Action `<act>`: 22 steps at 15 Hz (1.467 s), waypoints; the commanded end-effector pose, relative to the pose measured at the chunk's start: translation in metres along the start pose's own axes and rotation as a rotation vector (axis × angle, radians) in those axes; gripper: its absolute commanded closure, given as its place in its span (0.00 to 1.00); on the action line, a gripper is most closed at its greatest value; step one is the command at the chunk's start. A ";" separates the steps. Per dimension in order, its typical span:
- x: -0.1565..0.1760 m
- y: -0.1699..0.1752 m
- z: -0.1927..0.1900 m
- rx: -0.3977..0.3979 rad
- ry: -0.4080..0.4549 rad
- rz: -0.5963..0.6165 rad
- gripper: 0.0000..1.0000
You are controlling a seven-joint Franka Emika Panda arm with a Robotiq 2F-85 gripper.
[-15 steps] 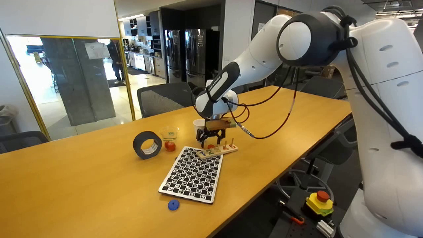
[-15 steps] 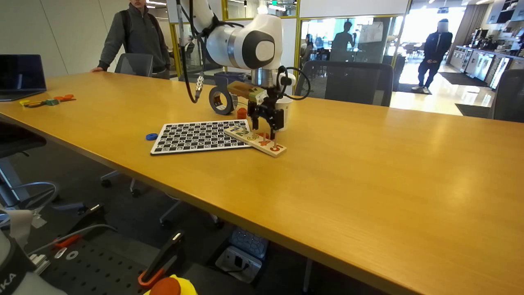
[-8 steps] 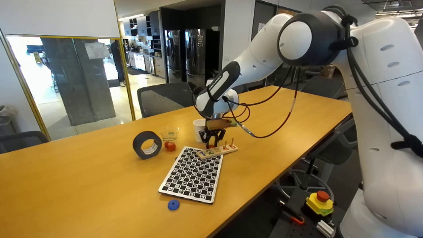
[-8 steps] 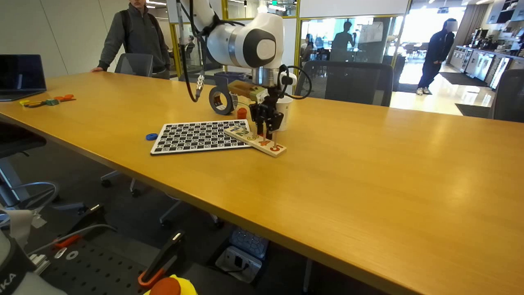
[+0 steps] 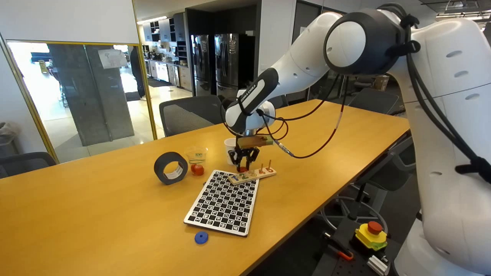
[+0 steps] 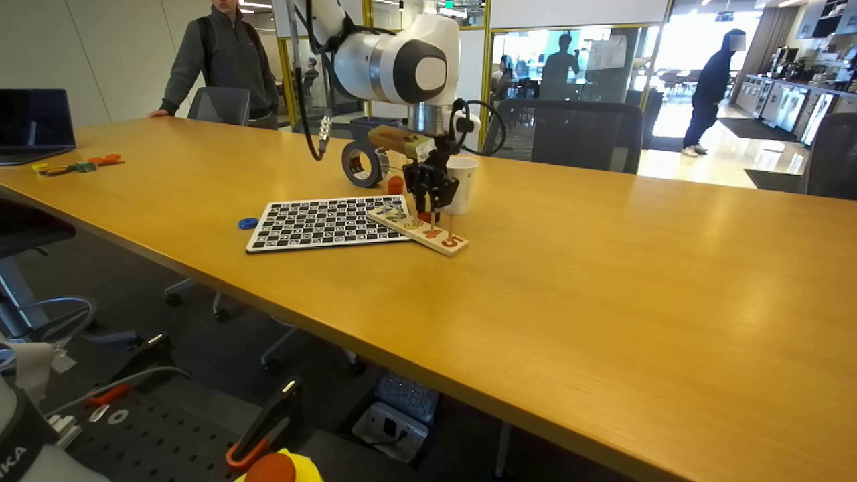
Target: Pick up the tokens from the table and put them in the plastic cup.
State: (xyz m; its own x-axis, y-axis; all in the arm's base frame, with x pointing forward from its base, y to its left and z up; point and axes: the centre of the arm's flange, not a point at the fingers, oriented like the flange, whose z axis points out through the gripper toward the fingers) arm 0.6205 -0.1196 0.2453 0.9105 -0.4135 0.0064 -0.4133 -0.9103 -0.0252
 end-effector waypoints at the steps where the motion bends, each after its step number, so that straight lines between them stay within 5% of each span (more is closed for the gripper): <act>1: -0.006 -0.025 -0.035 0.032 0.016 -0.088 0.81; 5: -0.012 -0.059 -0.064 0.047 0.036 -0.178 0.81; 12: -0.007 -0.110 -0.112 0.071 0.200 -0.233 0.81; 22: 0.028 -0.150 -0.124 0.108 0.246 -0.304 0.81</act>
State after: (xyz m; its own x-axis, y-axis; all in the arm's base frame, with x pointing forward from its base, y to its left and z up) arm 0.6827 0.0010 0.3694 0.9558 -0.1590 0.2474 -0.1402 -0.9858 -0.0923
